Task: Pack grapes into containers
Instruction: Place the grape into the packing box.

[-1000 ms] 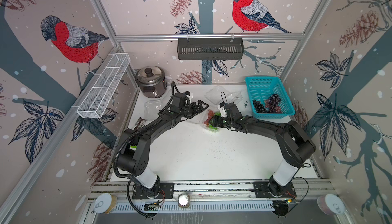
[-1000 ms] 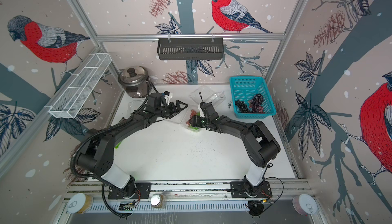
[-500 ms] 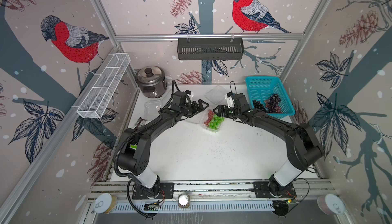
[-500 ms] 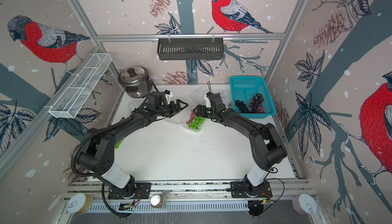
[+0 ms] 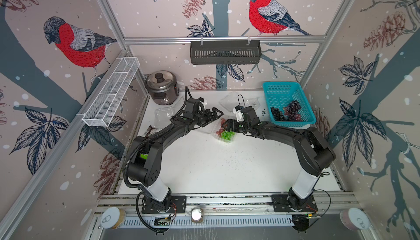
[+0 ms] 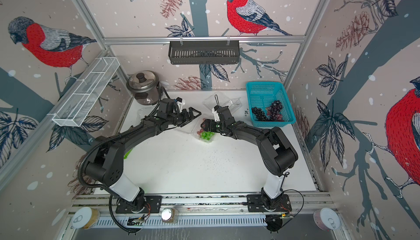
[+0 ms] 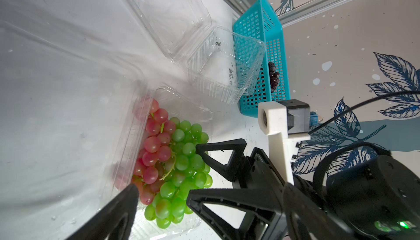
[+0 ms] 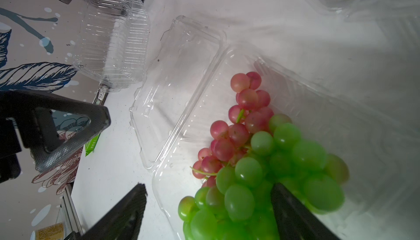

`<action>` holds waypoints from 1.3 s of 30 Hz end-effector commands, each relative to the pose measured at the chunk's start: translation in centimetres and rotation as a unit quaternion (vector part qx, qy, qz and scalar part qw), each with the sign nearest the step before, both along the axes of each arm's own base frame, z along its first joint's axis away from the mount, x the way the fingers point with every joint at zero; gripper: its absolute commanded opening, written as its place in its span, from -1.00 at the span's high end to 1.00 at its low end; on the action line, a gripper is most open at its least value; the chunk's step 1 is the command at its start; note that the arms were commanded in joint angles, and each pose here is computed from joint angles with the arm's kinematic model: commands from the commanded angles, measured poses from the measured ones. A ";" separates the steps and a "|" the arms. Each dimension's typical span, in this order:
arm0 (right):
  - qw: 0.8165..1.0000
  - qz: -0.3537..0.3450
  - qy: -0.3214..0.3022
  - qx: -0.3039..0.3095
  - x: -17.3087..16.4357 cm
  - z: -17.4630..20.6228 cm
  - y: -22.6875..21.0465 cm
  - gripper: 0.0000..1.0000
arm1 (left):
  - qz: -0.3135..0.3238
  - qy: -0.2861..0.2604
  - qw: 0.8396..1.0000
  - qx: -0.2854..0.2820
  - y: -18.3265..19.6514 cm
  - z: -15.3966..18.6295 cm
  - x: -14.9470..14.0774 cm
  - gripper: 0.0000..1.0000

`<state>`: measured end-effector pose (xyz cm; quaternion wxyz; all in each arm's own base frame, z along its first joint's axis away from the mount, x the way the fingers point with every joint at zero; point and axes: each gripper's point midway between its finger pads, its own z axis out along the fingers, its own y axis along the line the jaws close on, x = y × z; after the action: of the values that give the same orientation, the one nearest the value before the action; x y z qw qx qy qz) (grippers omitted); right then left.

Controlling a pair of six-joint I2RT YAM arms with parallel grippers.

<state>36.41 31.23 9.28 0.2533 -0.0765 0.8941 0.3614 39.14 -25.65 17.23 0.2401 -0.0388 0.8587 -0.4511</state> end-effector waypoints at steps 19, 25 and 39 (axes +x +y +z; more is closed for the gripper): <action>0.999 -0.002 -0.034 0.003 -0.9 4.8 -1.2 -0.85 | 0.000 0.001 1.000 0.014 0.7 -0.3 0.0 -0.94; 1.000 0.016 -0.022 0.016 -2.9 2.9 -0.4 -0.93 | 0.009 0.006 1.000 0.018 1.9 -0.5 0.0 -0.95; 1.000 0.002 0.022 -0.014 -1.6 -2.1 -1.0 -0.96 | 0.011 0.017 0.999 0.026 2.3 -1.4 -0.5 -0.95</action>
<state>35.12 31.08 9.10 0.2603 -0.0879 0.8847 0.3766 38.85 -23.38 16.00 0.2333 -0.0540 0.8716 -0.4278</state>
